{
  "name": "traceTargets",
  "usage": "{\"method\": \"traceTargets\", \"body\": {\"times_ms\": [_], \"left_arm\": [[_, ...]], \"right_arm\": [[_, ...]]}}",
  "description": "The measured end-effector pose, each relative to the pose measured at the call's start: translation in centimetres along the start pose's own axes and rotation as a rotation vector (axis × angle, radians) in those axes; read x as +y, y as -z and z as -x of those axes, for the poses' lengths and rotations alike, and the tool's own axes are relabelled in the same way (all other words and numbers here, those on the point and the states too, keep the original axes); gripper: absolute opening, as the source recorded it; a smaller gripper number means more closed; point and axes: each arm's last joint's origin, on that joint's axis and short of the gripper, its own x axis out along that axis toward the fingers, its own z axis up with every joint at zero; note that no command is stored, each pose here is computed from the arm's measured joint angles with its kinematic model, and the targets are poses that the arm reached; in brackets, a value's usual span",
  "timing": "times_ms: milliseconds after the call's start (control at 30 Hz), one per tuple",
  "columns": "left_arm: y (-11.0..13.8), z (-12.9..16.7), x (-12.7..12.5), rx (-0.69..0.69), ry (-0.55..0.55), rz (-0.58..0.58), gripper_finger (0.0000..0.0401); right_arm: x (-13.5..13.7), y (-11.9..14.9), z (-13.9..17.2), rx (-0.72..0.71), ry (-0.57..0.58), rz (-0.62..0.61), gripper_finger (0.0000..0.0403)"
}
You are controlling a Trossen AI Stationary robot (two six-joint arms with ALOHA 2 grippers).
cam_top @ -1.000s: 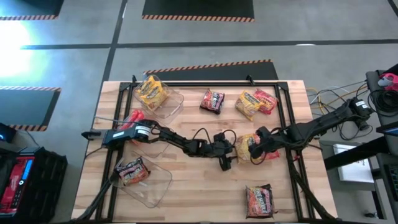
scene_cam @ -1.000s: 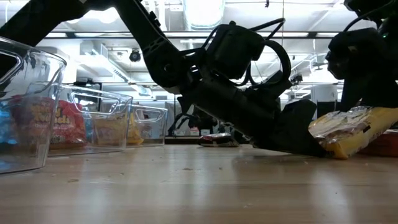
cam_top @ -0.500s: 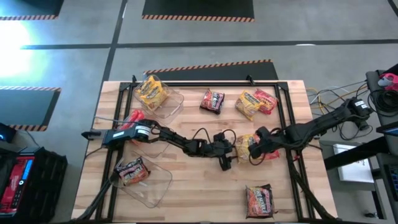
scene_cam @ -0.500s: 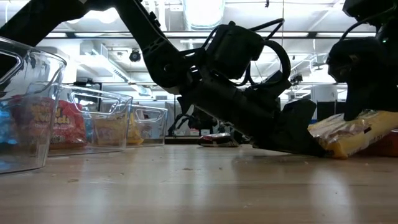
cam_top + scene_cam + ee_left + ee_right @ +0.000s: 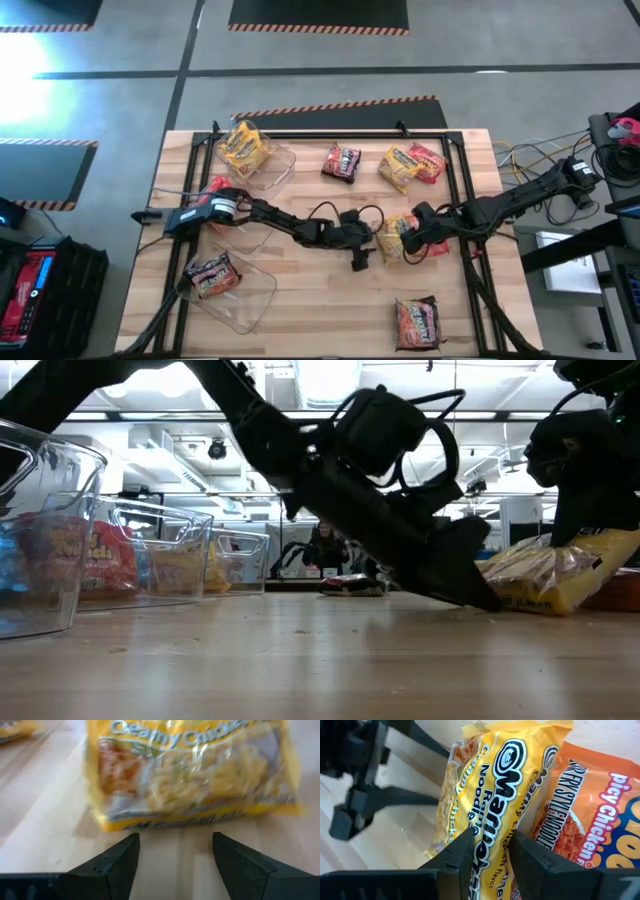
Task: Sort Maruchan noodles
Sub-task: Put the yellow noodles pack into the top transparent bin
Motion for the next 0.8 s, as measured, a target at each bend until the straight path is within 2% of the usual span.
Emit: {"method": "traceTargets", "body": {"times_ms": [200, 333, 500, 800], "left_arm": [[-0.9, 0.8, 0.8, 0.028, 0.043, -0.058, 0.0231], [-1.6, 0.8, 2.2, 0.003, 0.079, -0.046, 0.0231], [-3.1, 1.5, 3.7, -0.019, 0.171, -0.024, 0.0231], [-4.0, 2.9, 5.8, 0.014, 0.157, -0.013, 0.0231]], "right_arm": [[0.2, 0.0, 0.0, -0.005, -0.014, 0.032, 0.0105], [0.5, -0.1, 0.0, -0.015, -0.051, 0.052, 0.0105], [0.4, -0.1, -0.1, -0.005, -0.037, 0.081, 0.0100], [0.6, 0.1, -1.2, 0.004, 0.002, 0.149, 0.0093]]}}
